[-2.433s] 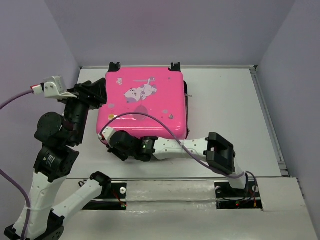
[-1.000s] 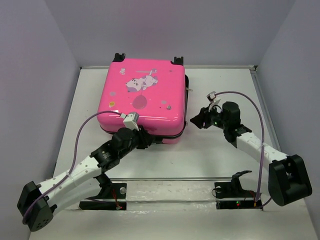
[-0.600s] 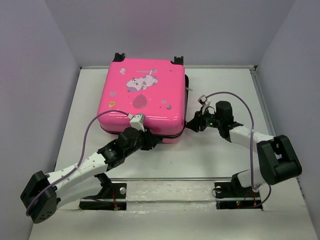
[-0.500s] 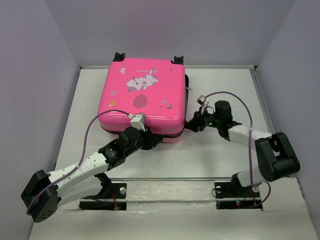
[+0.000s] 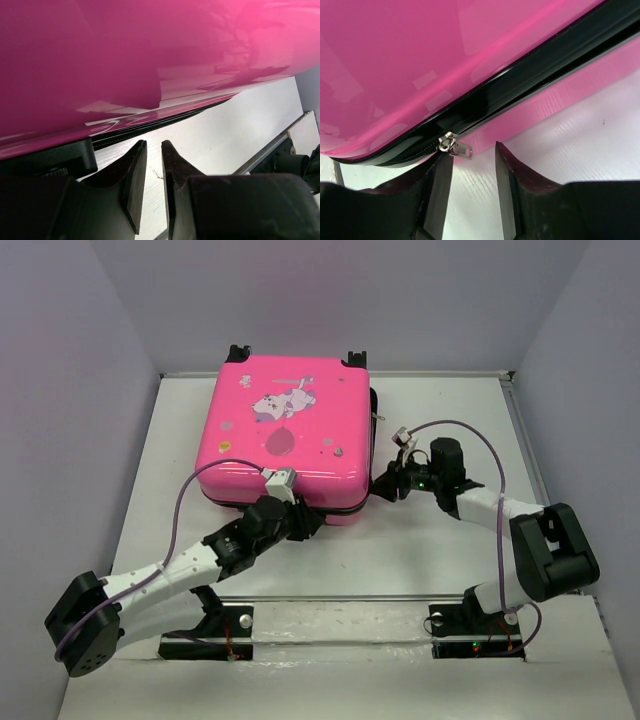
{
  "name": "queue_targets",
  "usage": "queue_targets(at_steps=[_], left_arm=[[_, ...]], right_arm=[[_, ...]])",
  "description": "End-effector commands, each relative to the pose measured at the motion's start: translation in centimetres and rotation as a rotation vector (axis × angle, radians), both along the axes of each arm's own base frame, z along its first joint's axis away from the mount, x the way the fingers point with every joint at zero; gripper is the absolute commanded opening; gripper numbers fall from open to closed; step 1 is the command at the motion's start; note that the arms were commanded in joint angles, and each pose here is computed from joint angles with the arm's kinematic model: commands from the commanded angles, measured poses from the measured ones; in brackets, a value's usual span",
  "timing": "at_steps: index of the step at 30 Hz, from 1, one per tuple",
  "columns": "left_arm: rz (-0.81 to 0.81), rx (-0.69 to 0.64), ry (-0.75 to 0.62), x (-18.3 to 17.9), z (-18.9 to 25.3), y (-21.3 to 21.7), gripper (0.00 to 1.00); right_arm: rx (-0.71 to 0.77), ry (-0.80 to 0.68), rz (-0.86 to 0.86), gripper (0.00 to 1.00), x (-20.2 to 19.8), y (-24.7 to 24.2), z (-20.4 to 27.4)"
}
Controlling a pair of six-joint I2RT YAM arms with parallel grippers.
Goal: Pack the luggage
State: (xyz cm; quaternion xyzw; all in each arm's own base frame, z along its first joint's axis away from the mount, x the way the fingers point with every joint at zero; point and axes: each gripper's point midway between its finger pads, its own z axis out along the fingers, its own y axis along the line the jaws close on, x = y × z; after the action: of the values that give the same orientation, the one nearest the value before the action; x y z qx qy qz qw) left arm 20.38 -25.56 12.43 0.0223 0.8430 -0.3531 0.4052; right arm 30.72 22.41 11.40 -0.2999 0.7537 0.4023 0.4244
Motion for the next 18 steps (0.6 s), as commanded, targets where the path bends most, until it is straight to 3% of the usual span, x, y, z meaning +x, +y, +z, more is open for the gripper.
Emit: queue_targets(at_steps=[1, 9, 11, 18], left_arm=[[0.041, -0.041, -0.069, 1.3, 2.2, -0.6, 0.31], [0.044, -0.035, -0.078, 1.6, 2.7, -1.2, 0.31], [0.043, -0.034, -0.081, 1.6, 2.7, -1.4, 0.31], [0.053, -0.025, -0.102, 1.8, 3.2, -2.1, 0.31]], right_arm=[[0.039, -0.169, 0.061, 0.42, 2.1, 1.2, 4.1], [0.04, -0.211, 0.074, 0.47, 2.5, 1.3, 5.3], [0.054, -0.224, 0.098, 0.43, 2.5, 1.6, 5.7], [0.104, -0.25, 0.111, 0.14, 2.0, 2.0, 6.7]])
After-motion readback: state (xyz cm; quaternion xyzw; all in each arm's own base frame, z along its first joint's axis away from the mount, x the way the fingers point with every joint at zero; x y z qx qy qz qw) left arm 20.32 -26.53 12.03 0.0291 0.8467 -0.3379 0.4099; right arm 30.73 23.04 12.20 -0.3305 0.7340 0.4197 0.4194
